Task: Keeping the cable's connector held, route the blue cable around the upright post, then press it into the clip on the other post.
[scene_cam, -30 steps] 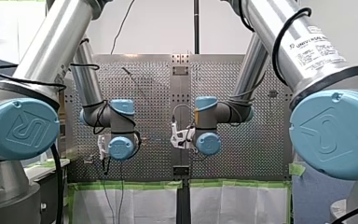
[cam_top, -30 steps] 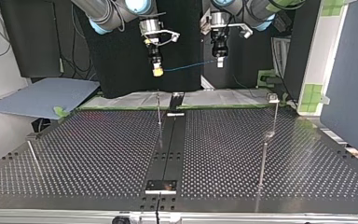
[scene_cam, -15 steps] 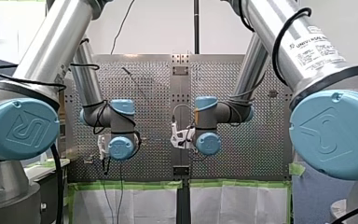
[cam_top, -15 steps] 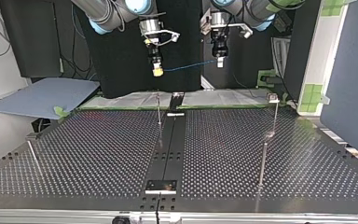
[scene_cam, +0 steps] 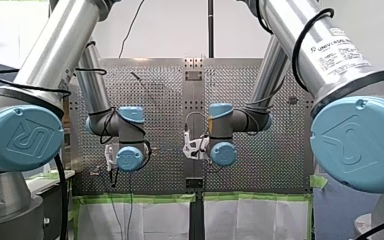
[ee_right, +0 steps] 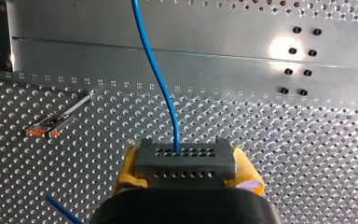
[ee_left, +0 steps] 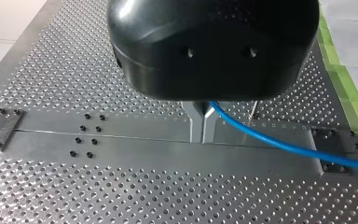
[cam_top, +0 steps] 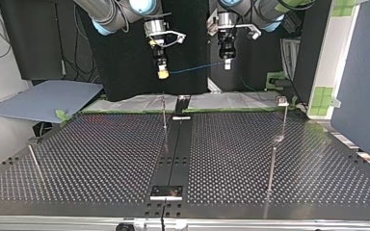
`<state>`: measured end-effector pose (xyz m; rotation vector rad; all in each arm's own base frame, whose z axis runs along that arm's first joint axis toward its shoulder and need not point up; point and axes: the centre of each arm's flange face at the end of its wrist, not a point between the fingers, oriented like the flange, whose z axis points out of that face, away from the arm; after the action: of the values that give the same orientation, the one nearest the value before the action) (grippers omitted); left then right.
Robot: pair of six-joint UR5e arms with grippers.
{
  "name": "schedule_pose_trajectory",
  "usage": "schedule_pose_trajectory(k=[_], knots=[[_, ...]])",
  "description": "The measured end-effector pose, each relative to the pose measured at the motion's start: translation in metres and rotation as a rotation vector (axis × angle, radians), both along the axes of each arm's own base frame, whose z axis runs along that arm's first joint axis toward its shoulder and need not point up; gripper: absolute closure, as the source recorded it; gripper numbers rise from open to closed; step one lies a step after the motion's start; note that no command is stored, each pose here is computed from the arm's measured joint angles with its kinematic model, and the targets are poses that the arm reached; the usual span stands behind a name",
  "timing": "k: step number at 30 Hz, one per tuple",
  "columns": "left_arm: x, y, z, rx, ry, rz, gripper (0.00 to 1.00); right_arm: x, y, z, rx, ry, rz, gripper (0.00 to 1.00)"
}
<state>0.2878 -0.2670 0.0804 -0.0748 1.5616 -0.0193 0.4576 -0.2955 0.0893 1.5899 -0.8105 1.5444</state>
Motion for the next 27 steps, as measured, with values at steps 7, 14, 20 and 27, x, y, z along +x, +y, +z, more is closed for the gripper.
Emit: schedule_pose_trajectory(k=[7,14,20,27], knots=[[0.0,0.0,0.0,0.0,0.0,0.0,1.0,0.0,0.0,0.0,0.0,0.0,0.0,1.0],[0.0,0.0,0.0,0.0,0.0,0.0,1.0,0.0,0.0,0.0,0.0,0.0,0.0,1.0],[0.0,0.0,0.001,-0.003,-0.002,0.001,1.0,0.0,-0.001,0.0,0.0,0.002,-0.001,1.0],[0.001,0.0,0.001,-0.003,-0.003,0.001,1.0,-0.004,0.001,-0.025,0.041,0.052,-0.006,1.0]])
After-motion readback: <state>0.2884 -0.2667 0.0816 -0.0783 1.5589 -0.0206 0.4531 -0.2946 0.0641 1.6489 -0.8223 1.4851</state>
